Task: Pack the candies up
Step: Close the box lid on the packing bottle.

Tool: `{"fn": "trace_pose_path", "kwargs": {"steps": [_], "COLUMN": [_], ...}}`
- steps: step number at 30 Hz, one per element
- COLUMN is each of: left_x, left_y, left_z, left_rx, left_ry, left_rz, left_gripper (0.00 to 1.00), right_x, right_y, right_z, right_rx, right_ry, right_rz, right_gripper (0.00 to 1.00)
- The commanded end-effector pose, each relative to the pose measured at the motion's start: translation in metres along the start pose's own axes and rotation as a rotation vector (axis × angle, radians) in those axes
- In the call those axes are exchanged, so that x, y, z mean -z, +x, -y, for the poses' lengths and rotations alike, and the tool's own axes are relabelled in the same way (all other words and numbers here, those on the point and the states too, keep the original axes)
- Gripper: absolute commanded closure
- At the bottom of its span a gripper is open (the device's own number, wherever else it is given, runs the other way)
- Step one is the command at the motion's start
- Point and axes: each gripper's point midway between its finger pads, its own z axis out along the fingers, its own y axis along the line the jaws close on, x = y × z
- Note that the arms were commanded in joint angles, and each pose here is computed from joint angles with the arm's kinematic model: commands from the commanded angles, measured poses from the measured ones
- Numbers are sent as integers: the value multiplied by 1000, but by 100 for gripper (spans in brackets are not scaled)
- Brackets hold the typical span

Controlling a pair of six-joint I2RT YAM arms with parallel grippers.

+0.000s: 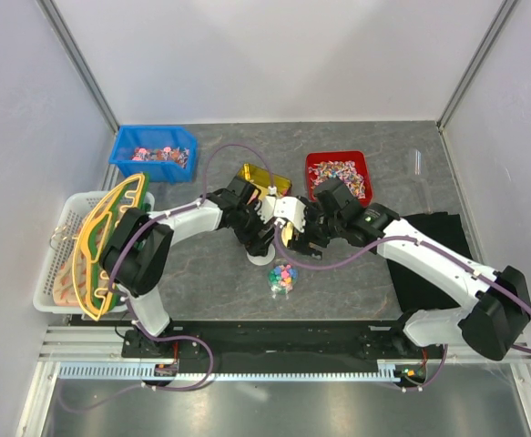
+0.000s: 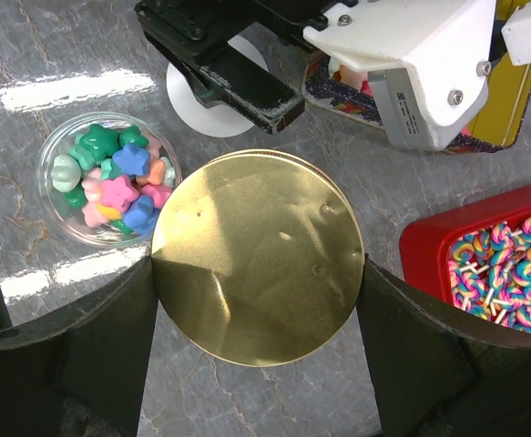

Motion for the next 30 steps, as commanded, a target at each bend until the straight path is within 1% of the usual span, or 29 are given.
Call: {"fn": "trace_pose_path", "kwargs": {"steps": [1,7,13,19,22,25,30], "left_x": [-9,-14,-1,11,16,17,15], "left_y": [9,18,12,0,-8,-9,-6], "left_z": [-9,-9,-7,4,10,14,17], "left_rx": [27,33,-10,-32,-49,-51,-52], "left_ry": [-25,-20,-43,-17,8,32,48], "left_rz": [-48,-77,-37,35,74,82,83], "left_gripper": [6,6,6,6,5,5,5], "right_x": [8,7,8,5,-2,-13,-32], "right_y": [-6,-5,-4,-3,0,1,-5], "right_z": [1,0,-1,-24,-39,-51,-61], "right_rx": [13,16,15,34,44,49,35], "right_ry": [11,3,-4,-143,-207,-246,-277], "right_rz": [23,19,19,17,-11,-27,-6], "right_gripper": [45,45,44,45,46,46,48]}}
